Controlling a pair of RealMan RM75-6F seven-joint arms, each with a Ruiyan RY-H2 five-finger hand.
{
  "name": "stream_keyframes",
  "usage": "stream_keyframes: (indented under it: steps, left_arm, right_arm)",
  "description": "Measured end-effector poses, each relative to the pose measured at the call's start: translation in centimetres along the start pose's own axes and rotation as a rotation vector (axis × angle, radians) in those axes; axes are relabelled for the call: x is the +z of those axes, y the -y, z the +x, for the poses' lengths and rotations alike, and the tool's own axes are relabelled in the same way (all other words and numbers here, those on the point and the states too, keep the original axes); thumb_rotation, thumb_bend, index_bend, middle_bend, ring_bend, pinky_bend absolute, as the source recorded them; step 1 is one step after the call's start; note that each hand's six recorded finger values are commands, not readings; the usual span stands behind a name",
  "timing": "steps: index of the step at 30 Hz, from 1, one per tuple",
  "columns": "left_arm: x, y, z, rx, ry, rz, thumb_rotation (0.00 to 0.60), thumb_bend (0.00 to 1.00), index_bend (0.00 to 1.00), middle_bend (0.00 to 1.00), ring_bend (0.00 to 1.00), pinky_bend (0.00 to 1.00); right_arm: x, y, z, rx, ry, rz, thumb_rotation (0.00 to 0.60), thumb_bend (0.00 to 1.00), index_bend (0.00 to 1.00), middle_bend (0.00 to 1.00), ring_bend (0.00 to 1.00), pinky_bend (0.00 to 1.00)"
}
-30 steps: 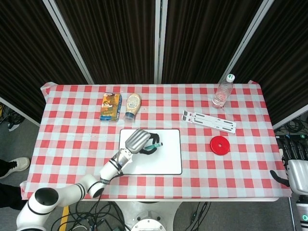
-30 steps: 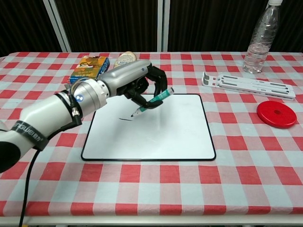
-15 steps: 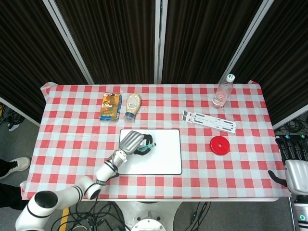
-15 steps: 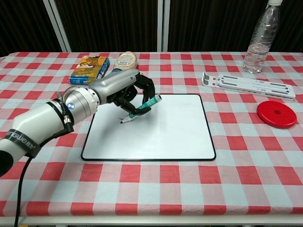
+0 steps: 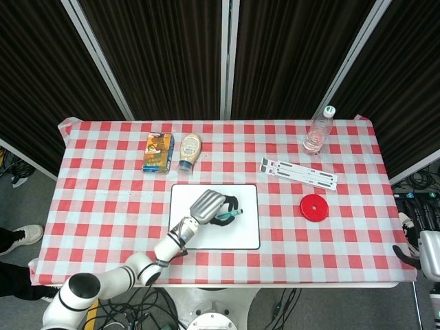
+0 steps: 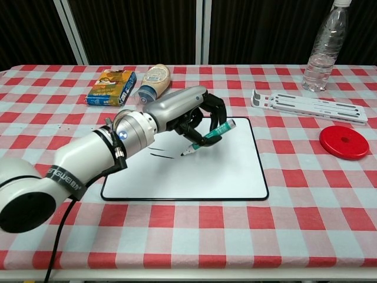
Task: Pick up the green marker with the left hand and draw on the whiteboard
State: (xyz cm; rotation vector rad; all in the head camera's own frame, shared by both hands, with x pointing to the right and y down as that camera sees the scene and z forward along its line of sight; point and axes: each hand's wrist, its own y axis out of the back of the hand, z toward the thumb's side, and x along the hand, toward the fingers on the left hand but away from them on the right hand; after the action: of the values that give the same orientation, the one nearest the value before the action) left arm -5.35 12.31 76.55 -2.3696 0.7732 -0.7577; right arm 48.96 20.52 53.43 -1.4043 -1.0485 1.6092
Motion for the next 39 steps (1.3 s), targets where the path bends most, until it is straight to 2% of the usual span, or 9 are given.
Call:
stream_keyframes:
  steps: [7,10,18,22,25,29,31,34,39]
  left_arm:
    - [-0.7,-3.2,-1.2,0.005,0.025,0.076,0.6,0.42,0.58,0.61,0.81,0.95]
    - [-2.4,-5.2,-2.3,-0.018,-0.004,0.178,0.6,0.42,0.57,0.61,0.81,0.95]
    - [-7.3,-7.4,-5.5,-0.129,-0.151,0.528,0.6,0.43,0.56,0.59,0.78,0.94]
    - [-9.9,-8.0,-7.1,-0.199,-0.262,0.629,0.6,0.43,0.54,0.57,0.77,0.93]
    - [-11.5,-8.2,-8.2,-0.241,-0.344,0.654,0.6,0.43,0.48,0.53,0.77,0.93]
    - [-12.5,-8.2,-9.3,-0.275,-0.415,0.66,0.6,0.4,0.23,0.38,0.7,0.88]
    - [-12.5,-8.3,-9.7,-0.281,-0.435,0.655,0.6,0.37,0.13,0.29,0.64,0.85]
    - [-12.2,-9.0,-10.2,-0.256,-0.453,0.647,0.6,0.35,0.09,0.2,0.45,0.76]
    - [-11.9,-12.6,-12.9,-0.125,-0.511,0.558,0.6,0.33,0.09,0.17,0.36,0.57]
  right_arm:
    - [0.7,0.4,-0.7,0.009,-0.032,-0.009,0.6,0.09,0.0,0.0,0.0,0.0]
    - [1.3,0.7,-0.9,0.011,-0.055,-0.014,0.6,0.09,0.0,0.0,0.0,0.0]
    - [2.3,0.8,-1.1,0.009,-0.083,-0.02,0.6,0.09,0.0,0.0,0.0,0.0]
    - [2.4,0.8,-1.0,0.008,-0.082,-0.02,0.6,0.09,0.0,0.0,0.0,0.0]
    - [2.4,0.8,-0.9,0.007,-0.08,-0.018,0.6,0.09,0.0,0.0,0.0,0.0]
    - [2.3,0.7,-0.8,0.008,-0.074,-0.017,0.6,0.09,0.0,0.0,0.0,0.0]
    - [2.2,0.7,-0.7,0.007,-0.071,-0.016,0.6,0.09,0.0,0.0,0.0,0.0]
    - [2.1,0.6,-0.7,0.006,-0.066,-0.018,0.6,0.1,0.0,0.0,0.0,0.0]
    - [1.2,0.5,-0.6,0.009,-0.037,-0.015,0.6,0.1,0.0,0.0,0.0,0.0]
